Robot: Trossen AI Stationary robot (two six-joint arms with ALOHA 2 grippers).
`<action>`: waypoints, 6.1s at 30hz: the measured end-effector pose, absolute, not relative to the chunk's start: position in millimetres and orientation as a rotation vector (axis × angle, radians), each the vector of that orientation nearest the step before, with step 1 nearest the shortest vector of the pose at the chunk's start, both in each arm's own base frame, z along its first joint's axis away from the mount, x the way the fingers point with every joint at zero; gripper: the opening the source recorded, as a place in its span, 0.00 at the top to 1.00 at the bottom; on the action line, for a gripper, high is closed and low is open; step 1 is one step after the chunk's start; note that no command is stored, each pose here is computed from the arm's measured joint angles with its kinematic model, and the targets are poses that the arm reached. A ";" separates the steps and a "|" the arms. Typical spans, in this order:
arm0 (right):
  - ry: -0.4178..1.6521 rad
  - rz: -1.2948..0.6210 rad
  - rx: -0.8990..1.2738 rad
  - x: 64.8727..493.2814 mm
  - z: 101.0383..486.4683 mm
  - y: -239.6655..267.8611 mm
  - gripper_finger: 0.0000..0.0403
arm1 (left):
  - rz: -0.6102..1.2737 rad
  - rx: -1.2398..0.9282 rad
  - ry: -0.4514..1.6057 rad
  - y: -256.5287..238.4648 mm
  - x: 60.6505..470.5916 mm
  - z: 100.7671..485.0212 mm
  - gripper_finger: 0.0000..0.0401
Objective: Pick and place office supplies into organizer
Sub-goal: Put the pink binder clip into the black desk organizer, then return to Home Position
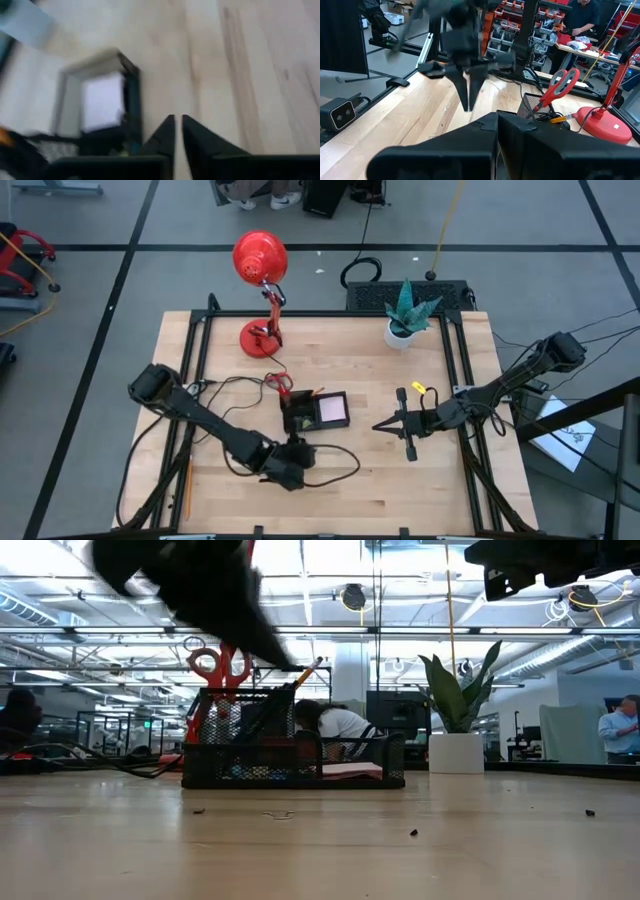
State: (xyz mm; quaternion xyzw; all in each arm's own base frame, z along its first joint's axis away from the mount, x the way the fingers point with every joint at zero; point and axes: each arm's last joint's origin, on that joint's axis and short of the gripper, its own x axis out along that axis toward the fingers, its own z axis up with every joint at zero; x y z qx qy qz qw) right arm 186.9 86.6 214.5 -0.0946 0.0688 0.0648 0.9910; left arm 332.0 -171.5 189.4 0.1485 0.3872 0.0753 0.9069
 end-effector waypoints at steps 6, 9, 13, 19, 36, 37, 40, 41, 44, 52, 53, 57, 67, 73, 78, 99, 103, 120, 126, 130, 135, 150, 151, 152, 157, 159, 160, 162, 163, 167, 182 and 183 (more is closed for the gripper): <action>0.138 0.130 -0.189 186.9 214.5 86.6 1.00 | 0.137 0.205 0.895 -167.5 317.4 163.1 0.96; 0.138 0.130 -0.189 186.9 214.5 86.6 1.00 | 0.190 0.173 0.928 -159.6 310.4 150.4 0.98; 0.138 0.129 -0.182 186.9 214.5 86.6 1.00 | 0.258 0.119 0.966 -147.5 302.3 135.5 0.98; 0.138 0.129 -0.182 186.9 214.5 86.6 1.00 | 0.322 0.092 1.000 -134.3 295.2 122.9 0.99; 0.138 0.128 -0.182 187.0 214.7 86.6 1.00 | 0.294 0.170 0.913 -145.1 300.5 130.8 0.99; 0.138 0.128 -0.182 187.0 214.7 86.6 1.00 | 0.277 0.187 0.886 -151.9 302.8 136.3 0.99; 0.138 0.128 -0.182 187.0 214.6 86.6 1.00 | 0.218 0.251 0.798 -176.5 310.1 159.5 0.99; 0.138 0.129 -0.182 186.9 214.6 86.7 1.00 | 0.193 0.275 0.769 -186.0 311.4 168.1 0.99; 0.137 0.128 -0.183 187.0 214.8 86.7 1.00 | 0.129 0.331 0.672 -215.4 308.9 190.3 0.99; 0.133 0.128 -0.180 186.6 213.7 86.5 1.00 | 0.019 0.387 0.561 -252.4 279.9 184.5 0.99; 0.136 0.128 -0.181 186.1 212.3 86.1 1.00 | 0.026 0.393 0.562 -250.6 277.5 179.3 0.99; 0.127 0.119 -0.167 183.9 203.9 81.3 1.00 | 0.068 0.430 0.545 -237.0 273.1 159.2 0.99; -0.105 0.205 -0.094 157.5 173.7 59.2 1.00 | -0.082 0.462 0.314 -191.6 286.3 144.1 0.99; -0.078 0.114 -0.121 155.1 162.6 42.2 1.00 | -0.245 0.408 0.119 -156.7 291.9 163.2 0.99; -0.134 0.114 -0.149 156.1 167.8 36.4 1.00 | -0.117 0.535 0.093 -141.3 285.1 192.8 0.99; -0.120 0.269 -0.028 154.1 169.8 29.2 1.00 | -0.107 0.448 -0.287 -96.5 167.1 176.8 1.00; -0.119 0.256 -0.042 154.4 169.5 27.5 1.00 | -0.019 0.473 -0.265 -90.3 156.4 171.8 1.00; -0.184 0.138 -0.024 135.4 186.3 13.2 1.00 | 0.152 0.592 -0.357 -71.5 119.7 206.6 1.00; -0.185 0.160 -0.033 134.1 186.7 13.5 1.00 | 0.054 0.605 -0.299 -54.5 139.1 218.9 1.00; -0.244 0.264 -0.053 131.1 192.4 12.9 1.00 | 0.021 0.625 -0.205 -48.8 151.1 240.2 1.00; -0.251 0.298 -0.021 126.1 194.9 8.6 1.00 | 0.000 0.641 -0.154 -50.7 142.1 266.3 1.00; -0.181 0.262 -0.012 120.0 189.2 2.6 1.00 | 0.078 0.463 -0.258 -46.0 97.9 198.4 1.00; -0.181 0.263 -0.004 120.0 189.3 2.6 1.00 | 0.072 0.458 -0.251 -46.7 97.3 197.5 1.00; -0.180 0.264 0.002 120.0 189.2 2.6 1.00 | 0.065 0.453 -0.239 -47.6 97.1 196.3 1.00; -0.173 0.260 0.007 120.4 188.5 2.5 1.00 | 0.098 0.431 -0.213 -50.0 94.7 195.5 1.00; -0.167 0.243 0.010 121.1 187.9 2.0 1.00 | 0.105 0.426 -0.207 -50.8 93.9 195.4 1.00; -0.165 0.229 0.009 121.4 187.6 1.7 1.00 | 0.099 0.419 -0.206 -51.3 93.6 195.2 1.00; -0.157 0.191 0.010 122.6 186.7 0.6 1.00 | 0.079 0.387 -0.207 -52.6 93.2 194.7 1.00; -0.151 0.183 0.012 123.3 186.0 0.4 1.00 | 0.067 0.371 -0.203 -53.3 93.1 193.9 1.00; -0.126 0.201 0.022 126.3 183.3 2.1 1.00 | 0.044 0.336 -0.158 -55.3 93.4 188.4 1.00; -0.228 0.270 0.032 125.1 191.5 11.4 1.00 | 0.067 0.297 -0.148 -58.6 89.4 188.9 1.00; -0.228 0.259 0.033 125.1 191.5 11.6 1.00 | 0.081 0.293 -0.141 -58.6 89.1 188.5 1.00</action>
